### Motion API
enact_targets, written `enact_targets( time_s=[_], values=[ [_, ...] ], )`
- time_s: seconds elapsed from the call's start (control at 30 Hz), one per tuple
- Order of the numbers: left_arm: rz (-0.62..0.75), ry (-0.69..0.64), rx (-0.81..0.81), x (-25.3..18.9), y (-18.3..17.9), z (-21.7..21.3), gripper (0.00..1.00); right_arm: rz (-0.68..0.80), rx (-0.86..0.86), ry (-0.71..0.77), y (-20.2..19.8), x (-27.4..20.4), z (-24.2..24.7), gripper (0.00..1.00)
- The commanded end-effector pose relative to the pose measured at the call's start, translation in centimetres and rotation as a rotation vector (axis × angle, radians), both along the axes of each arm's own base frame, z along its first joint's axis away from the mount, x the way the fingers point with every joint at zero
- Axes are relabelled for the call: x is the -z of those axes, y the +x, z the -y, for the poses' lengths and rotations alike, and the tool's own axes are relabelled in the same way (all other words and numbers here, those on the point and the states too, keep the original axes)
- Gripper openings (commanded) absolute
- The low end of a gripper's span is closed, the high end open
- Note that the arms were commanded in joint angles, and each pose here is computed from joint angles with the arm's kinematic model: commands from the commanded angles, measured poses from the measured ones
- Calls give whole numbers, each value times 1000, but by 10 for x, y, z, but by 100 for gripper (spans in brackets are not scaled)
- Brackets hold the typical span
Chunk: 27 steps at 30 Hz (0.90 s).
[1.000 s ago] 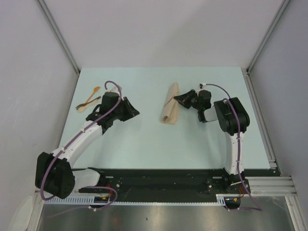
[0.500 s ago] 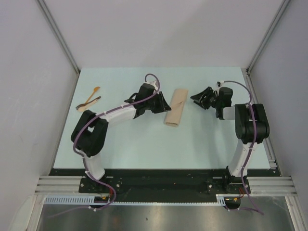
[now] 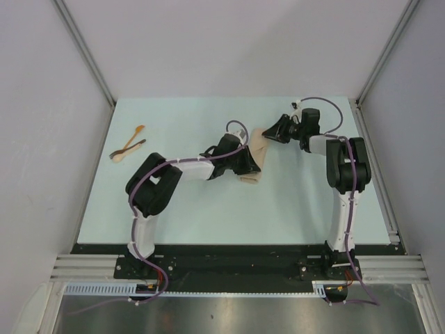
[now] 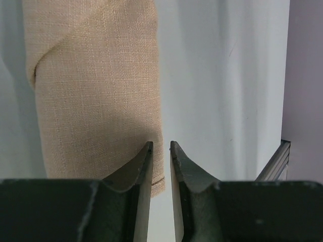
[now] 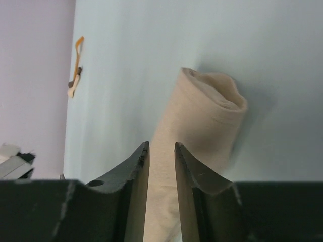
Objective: Fold the napkin into a case and place the utensils inside
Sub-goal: Smooth out the smaller rectangle-folded napkin at the center of the board, then move the smaller rectangle folded napkin to the center of the board.
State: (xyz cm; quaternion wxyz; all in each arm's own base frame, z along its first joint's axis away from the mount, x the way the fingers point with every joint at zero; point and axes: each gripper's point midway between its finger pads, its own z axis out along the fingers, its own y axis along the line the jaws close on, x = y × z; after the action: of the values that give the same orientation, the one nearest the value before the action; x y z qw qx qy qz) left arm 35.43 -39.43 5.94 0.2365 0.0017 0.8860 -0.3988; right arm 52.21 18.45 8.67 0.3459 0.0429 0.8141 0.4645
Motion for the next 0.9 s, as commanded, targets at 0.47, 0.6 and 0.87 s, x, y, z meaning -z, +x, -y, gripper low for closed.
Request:
enact_targets(
  time_s=[0.47, 0.6, 0.87],
  values=[
    [26, 242, 22, 44, -17, -30, 27, -111, 24, -67, -5, 19, 31, 36],
    [92, 219, 41, 1, -19, -32, 36, -148, 53, -137, -39, 13, 32, 42],
    [185, 163, -10, -88, -43, -65, 40, -238, 49, -328, -131, 40, 21, 47]
  ],
)
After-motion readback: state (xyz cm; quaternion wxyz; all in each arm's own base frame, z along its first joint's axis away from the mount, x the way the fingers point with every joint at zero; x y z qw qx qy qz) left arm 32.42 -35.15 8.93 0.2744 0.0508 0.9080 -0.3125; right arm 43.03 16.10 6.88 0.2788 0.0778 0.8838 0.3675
